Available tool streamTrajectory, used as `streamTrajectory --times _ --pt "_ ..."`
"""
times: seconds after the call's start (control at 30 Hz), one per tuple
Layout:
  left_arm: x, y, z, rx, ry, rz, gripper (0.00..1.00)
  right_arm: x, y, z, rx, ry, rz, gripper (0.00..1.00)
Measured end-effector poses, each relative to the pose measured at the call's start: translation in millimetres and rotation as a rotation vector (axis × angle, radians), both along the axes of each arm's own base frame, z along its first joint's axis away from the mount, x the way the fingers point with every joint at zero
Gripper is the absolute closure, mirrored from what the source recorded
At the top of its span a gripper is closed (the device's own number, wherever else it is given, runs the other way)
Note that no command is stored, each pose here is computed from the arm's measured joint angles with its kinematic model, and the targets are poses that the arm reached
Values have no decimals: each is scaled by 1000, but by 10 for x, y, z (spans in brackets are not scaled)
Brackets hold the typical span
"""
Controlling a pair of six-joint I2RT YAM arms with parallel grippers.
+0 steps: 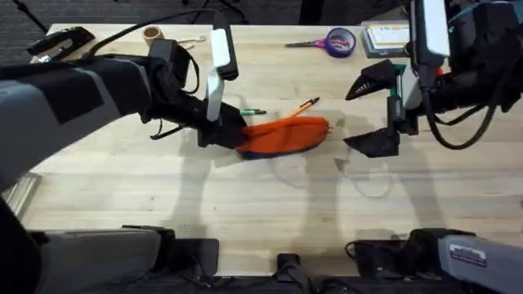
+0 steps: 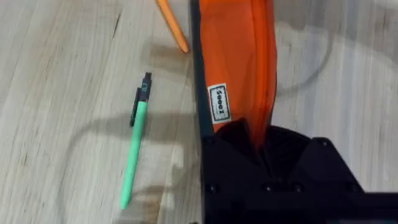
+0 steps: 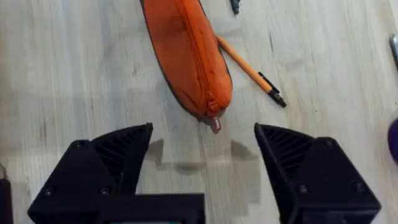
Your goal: Unzip the bag, pick up the pens from the table one at a time and place them inside, then zip the bag closed.
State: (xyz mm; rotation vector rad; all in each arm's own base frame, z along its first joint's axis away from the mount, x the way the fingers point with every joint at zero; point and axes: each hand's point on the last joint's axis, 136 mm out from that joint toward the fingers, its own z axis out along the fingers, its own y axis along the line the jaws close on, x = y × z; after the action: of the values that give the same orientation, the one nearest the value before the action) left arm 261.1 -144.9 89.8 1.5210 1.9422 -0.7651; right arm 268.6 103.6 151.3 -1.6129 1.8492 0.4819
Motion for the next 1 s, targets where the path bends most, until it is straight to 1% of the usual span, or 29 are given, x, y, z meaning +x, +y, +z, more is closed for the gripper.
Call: streamTrajectory --times 0.23,0.47,0.57,0.83,1.0 --pt "0 0 0 0 0 0 959 28 -30 -54 -22 4 -2 4" --pt "1 0 0 0 0 0 958 58 -28 -338 -20 104 13 4" --pt "1 0 0 0 0 0 958 77 -6 -418 -5 123 27 4" --pt "2 0 0 0 -1 0 958 165 85 -533 19 116 63 5" --pt "2 0 0 0 -1 0 958 206 188 -525 16 73 102 70"
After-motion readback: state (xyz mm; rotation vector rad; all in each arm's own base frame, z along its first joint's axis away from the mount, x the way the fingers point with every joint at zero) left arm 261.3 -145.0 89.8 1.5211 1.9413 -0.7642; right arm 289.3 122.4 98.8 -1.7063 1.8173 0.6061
